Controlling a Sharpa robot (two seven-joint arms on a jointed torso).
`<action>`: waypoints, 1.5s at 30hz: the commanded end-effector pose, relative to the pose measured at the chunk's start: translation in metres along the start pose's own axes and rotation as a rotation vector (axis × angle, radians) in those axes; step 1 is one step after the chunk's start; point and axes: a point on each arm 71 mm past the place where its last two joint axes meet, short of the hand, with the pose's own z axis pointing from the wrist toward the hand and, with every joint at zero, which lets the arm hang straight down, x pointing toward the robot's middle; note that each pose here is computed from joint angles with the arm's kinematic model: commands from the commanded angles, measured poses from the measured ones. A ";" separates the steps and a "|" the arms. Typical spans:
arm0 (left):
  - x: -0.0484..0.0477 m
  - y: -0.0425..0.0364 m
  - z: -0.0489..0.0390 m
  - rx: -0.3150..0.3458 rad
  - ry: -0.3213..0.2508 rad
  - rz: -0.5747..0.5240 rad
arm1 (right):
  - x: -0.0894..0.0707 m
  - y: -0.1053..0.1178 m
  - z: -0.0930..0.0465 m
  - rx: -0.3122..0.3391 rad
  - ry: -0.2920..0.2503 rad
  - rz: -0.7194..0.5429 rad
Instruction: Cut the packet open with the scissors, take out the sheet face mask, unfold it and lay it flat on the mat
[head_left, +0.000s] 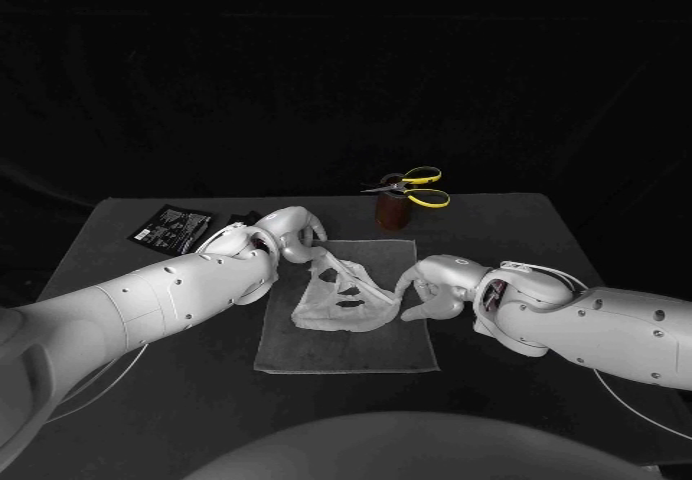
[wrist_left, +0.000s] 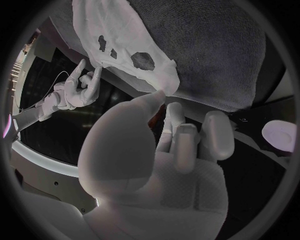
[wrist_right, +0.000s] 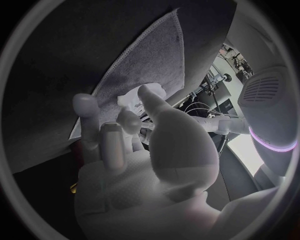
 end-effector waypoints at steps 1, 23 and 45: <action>-0.0013 -0.0031 -0.0006 0.029 0.000 -0.038 | -0.009 -0.002 -0.003 0.008 -0.119 0.102; -0.0144 0.0086 -0.0114 0.023 -0.020 -0.115 | -0.029 -0.014 -0.003 0.149 -0.152 0.189; -0.0266 0.0254 -0.0368 -0.026 -0.040 -0.352 | -0.020 0.012 0.067 0.241 -0.206 0.194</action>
